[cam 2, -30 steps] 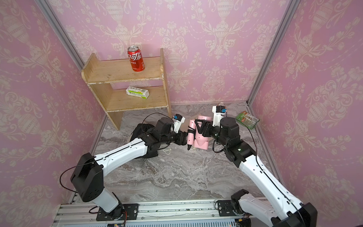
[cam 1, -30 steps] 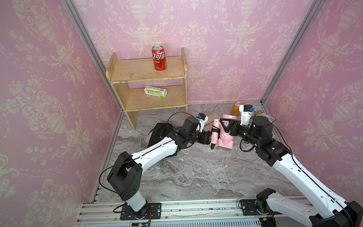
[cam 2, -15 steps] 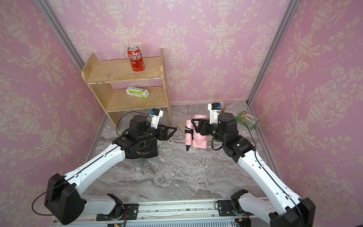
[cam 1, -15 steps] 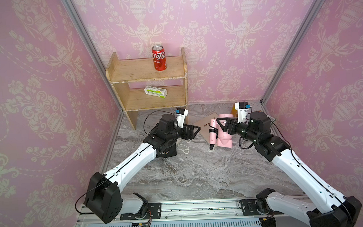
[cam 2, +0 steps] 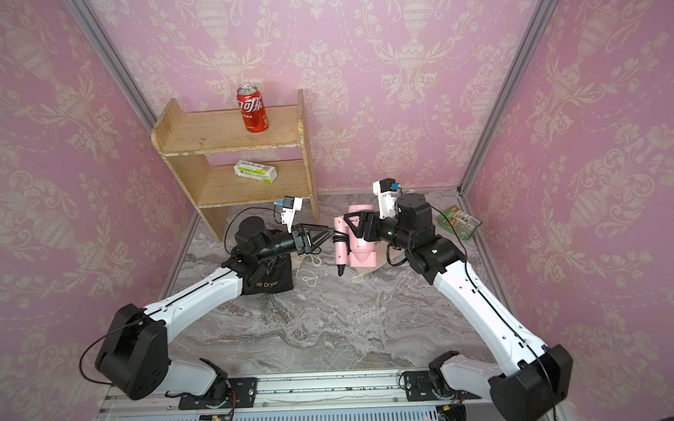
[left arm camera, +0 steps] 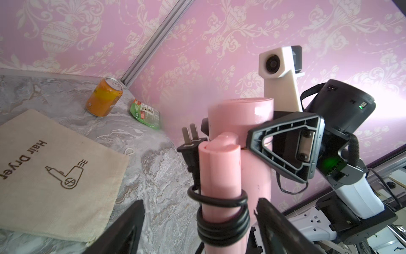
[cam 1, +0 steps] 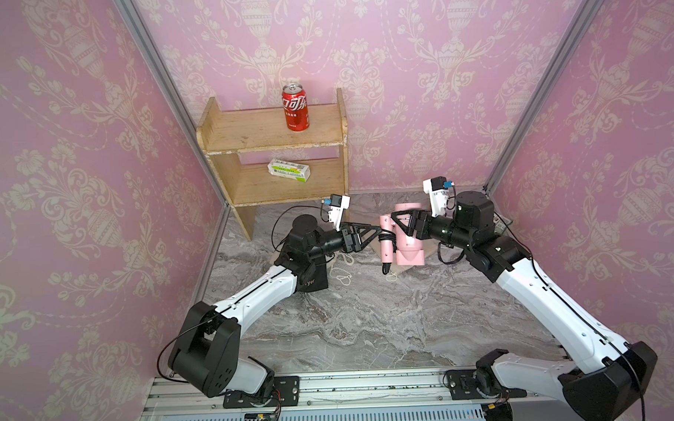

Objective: Pack away hair dryers
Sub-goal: Adjust the hair dryer.

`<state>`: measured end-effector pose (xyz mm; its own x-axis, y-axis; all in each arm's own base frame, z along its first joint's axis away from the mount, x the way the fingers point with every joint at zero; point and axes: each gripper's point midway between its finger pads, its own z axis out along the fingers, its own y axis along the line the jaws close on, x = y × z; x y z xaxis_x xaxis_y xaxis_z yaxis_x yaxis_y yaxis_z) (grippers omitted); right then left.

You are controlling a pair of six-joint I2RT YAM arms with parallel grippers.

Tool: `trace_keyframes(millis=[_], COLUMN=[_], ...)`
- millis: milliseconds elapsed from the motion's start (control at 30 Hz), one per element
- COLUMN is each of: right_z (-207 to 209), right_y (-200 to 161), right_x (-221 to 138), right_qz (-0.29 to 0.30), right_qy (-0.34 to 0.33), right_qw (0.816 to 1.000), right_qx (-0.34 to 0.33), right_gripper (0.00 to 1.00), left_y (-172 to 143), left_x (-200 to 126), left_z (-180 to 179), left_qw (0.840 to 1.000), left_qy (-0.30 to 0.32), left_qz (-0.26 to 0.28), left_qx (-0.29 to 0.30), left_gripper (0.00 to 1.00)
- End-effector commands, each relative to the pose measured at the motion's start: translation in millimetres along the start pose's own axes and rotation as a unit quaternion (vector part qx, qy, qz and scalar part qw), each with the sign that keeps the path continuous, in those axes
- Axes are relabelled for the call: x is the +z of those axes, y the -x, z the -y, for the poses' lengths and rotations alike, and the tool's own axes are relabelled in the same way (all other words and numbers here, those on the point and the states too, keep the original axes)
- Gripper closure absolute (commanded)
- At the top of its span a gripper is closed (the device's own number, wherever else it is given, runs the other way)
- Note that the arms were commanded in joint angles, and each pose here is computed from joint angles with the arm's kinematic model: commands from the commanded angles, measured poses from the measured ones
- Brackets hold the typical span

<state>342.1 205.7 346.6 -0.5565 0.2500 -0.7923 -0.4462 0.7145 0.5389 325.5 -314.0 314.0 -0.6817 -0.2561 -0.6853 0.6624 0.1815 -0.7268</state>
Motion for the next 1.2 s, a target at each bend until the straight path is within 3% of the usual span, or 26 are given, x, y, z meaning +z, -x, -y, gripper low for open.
trace_keyframes(millis=[0,467,833,933,1100,1167], right_z=[-21,-25,-32,-32,-31,-31], right_y=[27,31,38,39,40,39], right_x=[-6,5,7,9,13,14], right_qz=[0.033,0.025,0.030,0.030,0.030,0.029], right_qy=[0.034,0.048,0.062,0.064,0.065,0.065], right_qw=[0.999,0.998,0.998,0.997,0.997,0.997], right_qx=[-0.018,-0.011,-0.010,-0.008,-0.005,-0.006], right_gripper=[0.50,0.47,0.46,0.46,0.46,0.46], left_y=[13,7,-3,-5,-5,-3], left_x=[3,30,28,28,29,29], left_z=[24,31,24,23,24,27], left_qw=[0.998,0.995,0.996,0.996,0.995,0.995], left_qy=[-0.065,-0.094,-0.089,-0.088,-0.093,-0.093], left_qz=[0.016,-0.003,-0.007,-0.006,-0.004,-0.003], left_qx=[0.001,-0.009,-0.022,-0.025,-0.031,-0.026], left_gripper=[0.18,0.26,0.33,0.42,0.71,0.76])
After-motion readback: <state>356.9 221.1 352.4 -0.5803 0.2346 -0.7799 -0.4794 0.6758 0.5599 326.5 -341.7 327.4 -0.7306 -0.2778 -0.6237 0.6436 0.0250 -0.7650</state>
